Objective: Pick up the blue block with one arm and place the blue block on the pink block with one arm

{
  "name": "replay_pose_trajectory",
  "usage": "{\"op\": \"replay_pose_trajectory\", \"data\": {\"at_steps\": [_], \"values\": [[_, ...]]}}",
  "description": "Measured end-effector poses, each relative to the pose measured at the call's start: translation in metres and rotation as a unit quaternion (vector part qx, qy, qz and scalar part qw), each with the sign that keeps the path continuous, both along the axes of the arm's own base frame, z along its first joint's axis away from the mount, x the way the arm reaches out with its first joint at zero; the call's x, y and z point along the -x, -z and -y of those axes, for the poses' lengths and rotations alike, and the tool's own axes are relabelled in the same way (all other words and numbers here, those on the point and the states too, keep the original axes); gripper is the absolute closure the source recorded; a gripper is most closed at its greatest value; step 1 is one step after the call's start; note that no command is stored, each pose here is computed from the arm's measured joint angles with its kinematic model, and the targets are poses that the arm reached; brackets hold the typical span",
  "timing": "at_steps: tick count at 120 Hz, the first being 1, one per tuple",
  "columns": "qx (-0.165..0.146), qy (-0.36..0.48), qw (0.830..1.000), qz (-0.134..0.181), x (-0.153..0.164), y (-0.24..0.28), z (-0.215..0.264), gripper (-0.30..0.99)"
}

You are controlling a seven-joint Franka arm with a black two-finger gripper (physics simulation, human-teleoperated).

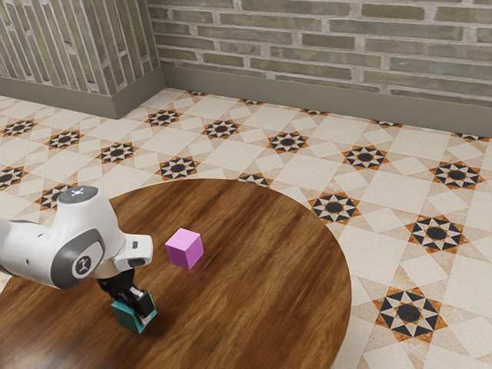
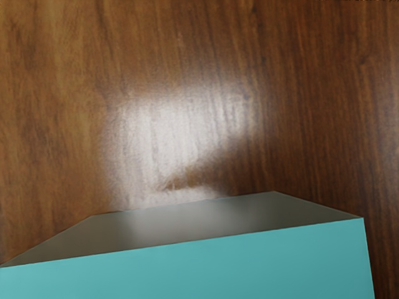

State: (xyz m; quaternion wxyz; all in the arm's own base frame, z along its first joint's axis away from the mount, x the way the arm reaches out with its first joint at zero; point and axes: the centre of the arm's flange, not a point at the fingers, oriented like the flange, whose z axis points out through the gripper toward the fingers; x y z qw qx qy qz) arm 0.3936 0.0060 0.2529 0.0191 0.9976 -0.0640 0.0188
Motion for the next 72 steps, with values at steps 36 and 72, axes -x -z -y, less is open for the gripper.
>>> {"op": "replay_pose_trajectory", "data": {"at_steps": [36,72], "values": [[0.002,-0.008,1.0,-0.002,-0.0041,0.0019,0.0002,0.22],[0.002,-0.013,1.0,0.003,-0.0069,-0.0015,-0.0003,0.26]]}}
